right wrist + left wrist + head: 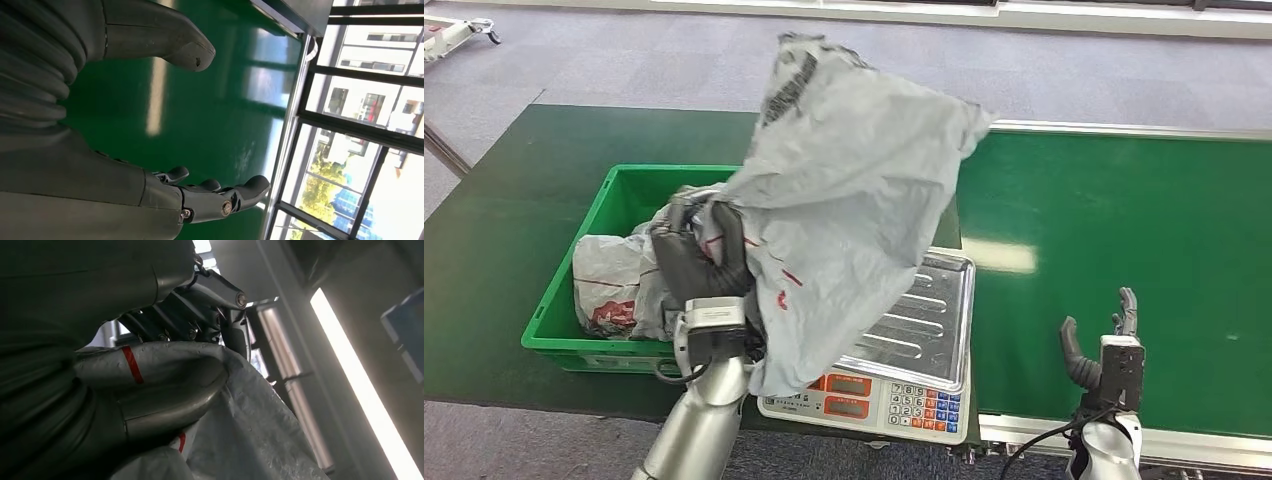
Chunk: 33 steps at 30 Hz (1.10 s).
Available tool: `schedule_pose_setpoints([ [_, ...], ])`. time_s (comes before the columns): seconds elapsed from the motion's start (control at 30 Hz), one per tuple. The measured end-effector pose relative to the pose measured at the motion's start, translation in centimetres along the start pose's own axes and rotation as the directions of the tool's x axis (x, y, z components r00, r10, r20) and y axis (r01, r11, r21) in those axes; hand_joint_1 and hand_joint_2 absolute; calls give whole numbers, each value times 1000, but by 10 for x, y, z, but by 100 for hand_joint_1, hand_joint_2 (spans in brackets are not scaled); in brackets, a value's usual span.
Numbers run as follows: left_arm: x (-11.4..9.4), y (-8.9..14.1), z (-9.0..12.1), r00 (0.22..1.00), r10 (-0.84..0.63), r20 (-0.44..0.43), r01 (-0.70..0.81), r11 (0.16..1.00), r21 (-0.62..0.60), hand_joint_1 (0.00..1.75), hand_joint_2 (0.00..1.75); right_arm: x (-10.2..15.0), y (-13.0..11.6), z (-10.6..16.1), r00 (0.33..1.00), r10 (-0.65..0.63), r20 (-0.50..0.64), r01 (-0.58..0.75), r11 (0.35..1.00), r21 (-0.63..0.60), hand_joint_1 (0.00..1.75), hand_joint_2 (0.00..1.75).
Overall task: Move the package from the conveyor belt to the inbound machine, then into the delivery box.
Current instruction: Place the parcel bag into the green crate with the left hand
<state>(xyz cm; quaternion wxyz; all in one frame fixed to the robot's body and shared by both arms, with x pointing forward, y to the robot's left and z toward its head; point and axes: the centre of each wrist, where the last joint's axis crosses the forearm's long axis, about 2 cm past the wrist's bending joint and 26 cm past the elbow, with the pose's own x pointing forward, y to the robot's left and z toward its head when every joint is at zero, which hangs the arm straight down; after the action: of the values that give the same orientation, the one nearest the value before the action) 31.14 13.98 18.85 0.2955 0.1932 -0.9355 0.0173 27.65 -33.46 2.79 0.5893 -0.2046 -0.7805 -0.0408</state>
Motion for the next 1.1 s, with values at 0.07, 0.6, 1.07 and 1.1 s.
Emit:
schedule_pose_setpoints([
  [0.07,15,15,-20,998,52,43,-57,990,125,175,175,0,-1,1,1000,0,-3,0,1000,-5,0,175],
  [0.6,78,118,-66,945,-99,313,-66,876,478,175,175,5,3,-10,999,-17,28,17,1000,20,0,175],
  [1.07,38,148,-51,900,-393,190,270,844,464,175,175,6,3,-9,999,-15,31,15,1000,23,0,175],
  [1.1,25,145,-46,902,-404,150,307,848,432,175,175,6,3,-8,999,-15,31,14,1000,23,0,175],
])
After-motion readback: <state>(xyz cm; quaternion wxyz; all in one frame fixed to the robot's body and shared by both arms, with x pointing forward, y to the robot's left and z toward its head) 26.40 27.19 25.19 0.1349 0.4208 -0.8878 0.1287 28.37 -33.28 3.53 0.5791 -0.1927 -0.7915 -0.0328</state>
